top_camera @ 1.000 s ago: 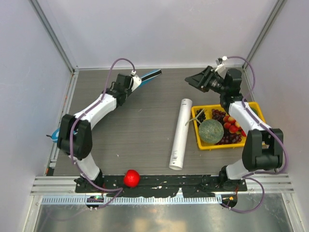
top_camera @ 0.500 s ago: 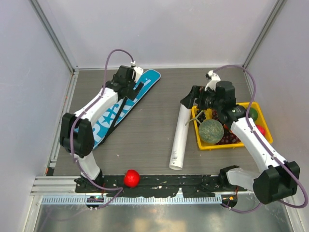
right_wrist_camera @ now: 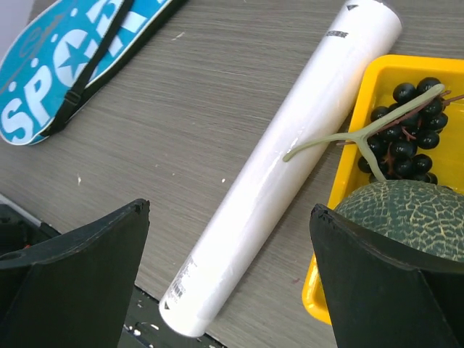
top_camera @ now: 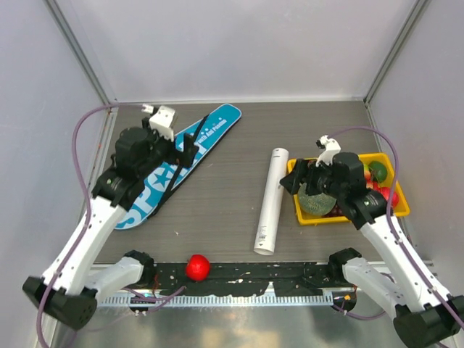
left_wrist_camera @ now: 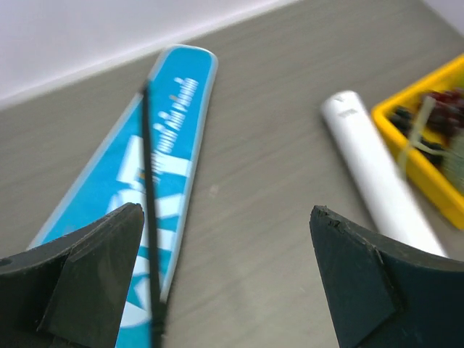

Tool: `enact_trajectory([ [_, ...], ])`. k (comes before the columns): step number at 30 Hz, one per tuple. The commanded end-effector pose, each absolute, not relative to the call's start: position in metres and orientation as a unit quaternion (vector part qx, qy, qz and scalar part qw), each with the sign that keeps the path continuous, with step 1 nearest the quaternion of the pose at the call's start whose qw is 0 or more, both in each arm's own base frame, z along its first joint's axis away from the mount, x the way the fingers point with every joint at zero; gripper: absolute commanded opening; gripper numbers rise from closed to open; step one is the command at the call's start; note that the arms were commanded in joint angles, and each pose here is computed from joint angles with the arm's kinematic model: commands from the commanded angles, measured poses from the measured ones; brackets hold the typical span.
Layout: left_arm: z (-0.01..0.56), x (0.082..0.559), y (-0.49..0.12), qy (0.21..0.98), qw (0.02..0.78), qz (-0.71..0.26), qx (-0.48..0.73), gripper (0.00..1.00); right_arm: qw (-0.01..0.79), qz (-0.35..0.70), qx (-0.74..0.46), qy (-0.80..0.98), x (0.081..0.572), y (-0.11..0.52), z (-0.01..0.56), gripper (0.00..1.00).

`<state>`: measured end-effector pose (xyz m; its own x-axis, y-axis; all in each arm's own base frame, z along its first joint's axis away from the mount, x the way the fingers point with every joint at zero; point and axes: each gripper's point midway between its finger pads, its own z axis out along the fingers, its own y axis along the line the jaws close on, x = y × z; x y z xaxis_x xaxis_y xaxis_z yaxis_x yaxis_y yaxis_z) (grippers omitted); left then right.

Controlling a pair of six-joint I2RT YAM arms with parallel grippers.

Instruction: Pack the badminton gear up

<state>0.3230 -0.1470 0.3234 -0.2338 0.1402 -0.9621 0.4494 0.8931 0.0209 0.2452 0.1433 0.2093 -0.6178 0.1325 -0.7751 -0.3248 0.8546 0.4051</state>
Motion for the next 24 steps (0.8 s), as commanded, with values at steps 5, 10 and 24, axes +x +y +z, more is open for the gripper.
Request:
enact_trajectory([
  [5,0.297,0.225,-0.18,0.727,0.563,-0.336,0.205,0.99,0.517,0.253,-0.07,0.815,0.222,0.127,0.253,0.95],
  [10,0.293,0.198,-0.17,0.685,0.606,-0.335,0.226,0.99,0.555,0.236,-0.058,0.796,0.214,0.112,0.265,0.95],
  [24,0.304,0.186,-0.143,0.63,0.689,-0.3,0.195,1.0,0.603,0.234,-0.045,0.762,0.204,0.102,0.285,0.95],
])
